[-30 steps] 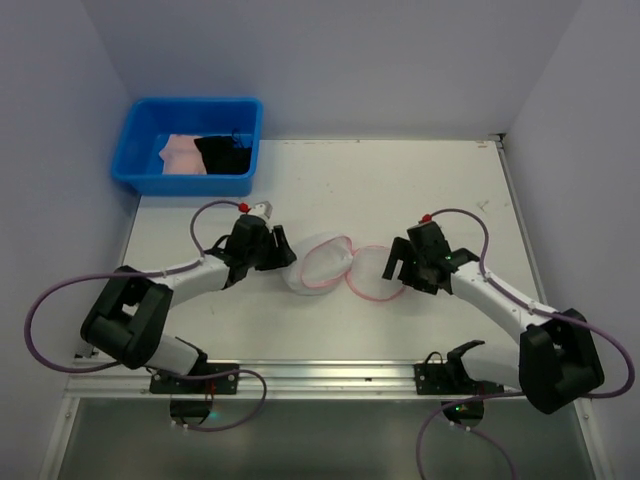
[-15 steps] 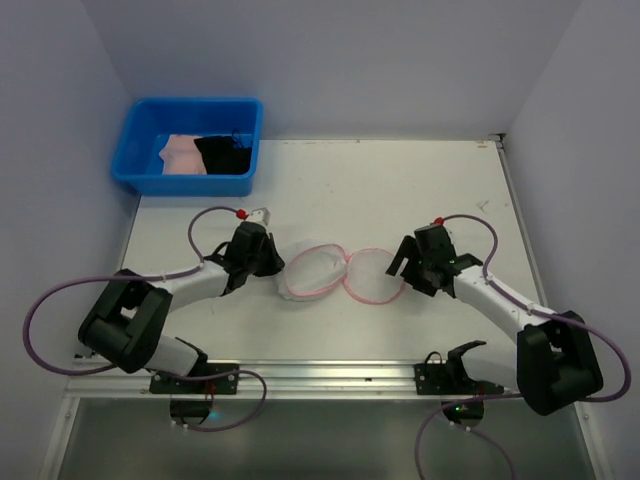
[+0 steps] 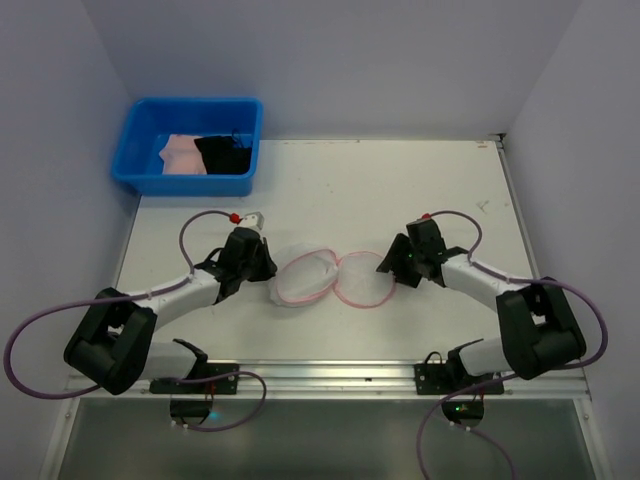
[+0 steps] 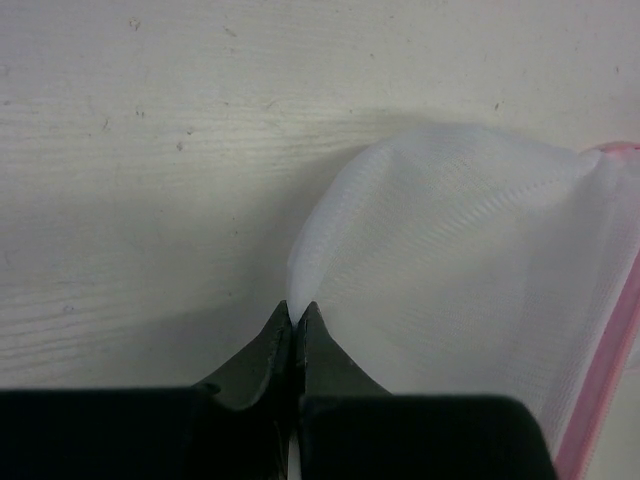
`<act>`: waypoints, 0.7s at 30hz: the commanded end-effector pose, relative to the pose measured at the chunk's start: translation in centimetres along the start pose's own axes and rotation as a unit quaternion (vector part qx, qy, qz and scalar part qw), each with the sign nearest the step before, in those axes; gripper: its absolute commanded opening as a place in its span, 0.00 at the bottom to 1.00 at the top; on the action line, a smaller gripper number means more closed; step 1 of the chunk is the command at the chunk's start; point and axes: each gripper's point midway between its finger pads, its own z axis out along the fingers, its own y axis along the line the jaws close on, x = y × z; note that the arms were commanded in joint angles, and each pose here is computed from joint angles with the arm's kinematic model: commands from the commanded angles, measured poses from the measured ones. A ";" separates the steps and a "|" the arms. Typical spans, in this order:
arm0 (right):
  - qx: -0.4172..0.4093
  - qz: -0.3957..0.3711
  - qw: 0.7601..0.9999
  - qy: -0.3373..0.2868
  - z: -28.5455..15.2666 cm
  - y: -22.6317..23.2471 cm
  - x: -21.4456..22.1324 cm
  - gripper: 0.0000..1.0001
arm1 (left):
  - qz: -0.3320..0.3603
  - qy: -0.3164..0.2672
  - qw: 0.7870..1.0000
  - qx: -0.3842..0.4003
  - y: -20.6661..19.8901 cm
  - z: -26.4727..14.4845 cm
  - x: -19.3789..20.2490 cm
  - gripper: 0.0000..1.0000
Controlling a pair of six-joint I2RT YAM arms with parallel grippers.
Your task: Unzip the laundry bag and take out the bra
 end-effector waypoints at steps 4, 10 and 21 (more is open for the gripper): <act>0.005 0.001 1.000 0.024 0.7 -0.6 1.2 0.32 | 0.013 0.004 1.000 -0.006 0.4 -0.1 0.4 0.00; 0.021 -0.030 0.999 -0.021 -1.8 -0.4 -1.0 0.00 | 0.002 0.009 1.000 0.014 -0.6 -0.1 0.3 0.00; 0.001 -0.157 0.980 -0.120 -9.8 4.2 -4.9 0.00 | -0.022 0.020 0.996 0.086 -8.6 2.4 -0.5 0.00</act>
